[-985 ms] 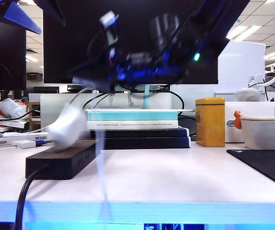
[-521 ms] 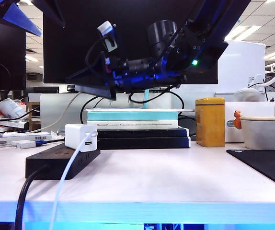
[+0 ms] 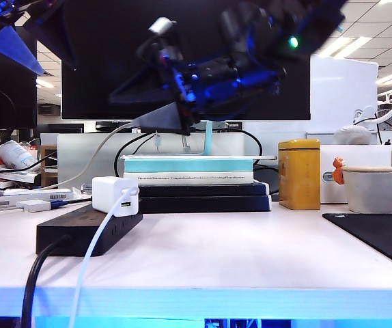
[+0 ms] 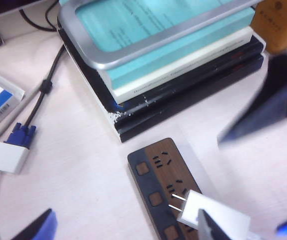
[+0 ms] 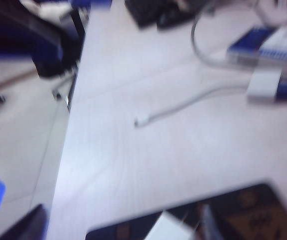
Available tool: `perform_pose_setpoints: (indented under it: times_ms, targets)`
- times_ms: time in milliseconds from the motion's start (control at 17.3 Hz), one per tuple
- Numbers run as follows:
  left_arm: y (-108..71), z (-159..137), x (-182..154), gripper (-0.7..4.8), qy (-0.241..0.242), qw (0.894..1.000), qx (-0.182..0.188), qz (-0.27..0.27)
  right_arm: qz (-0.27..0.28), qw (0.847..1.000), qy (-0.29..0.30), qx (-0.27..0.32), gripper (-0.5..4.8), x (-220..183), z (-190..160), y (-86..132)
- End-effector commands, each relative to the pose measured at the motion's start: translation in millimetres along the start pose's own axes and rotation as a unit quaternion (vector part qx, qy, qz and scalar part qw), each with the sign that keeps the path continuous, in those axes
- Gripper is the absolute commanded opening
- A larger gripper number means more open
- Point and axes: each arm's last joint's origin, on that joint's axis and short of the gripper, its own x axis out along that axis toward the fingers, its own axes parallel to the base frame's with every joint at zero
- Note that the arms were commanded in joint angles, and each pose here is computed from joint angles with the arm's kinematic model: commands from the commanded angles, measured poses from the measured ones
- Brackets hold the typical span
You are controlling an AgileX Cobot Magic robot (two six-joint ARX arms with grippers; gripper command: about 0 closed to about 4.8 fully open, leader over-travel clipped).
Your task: Plug the white charger into the left socket.
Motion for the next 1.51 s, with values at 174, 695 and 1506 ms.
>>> perform_pose_setpoints:
  times_ms: [174, 695, 1506]
  targets:
    - [0.7, 3.7, -2.2, 3.72, -0.016, 1.000, 0.003, 0.005, -0.104, 0.986, 0.124, 0.026, 3.92, 15.8, -16.1, 26.4]
    - [0.5, 3.4, -2.4, 3.72, -0.014, 1.000, 0.001, 0.004, -0.221, 0.956, 0.186, -0.050, 3.91, 50.2, -22.4, 59.1]
    - [2.5, 1.7, -6.8, 3.72, 0.001, 0.998, -0.004, 0.058, -0.220, 0.958, 0.179, -0.034, 3.53, 60.1, -33.1, 50.5]
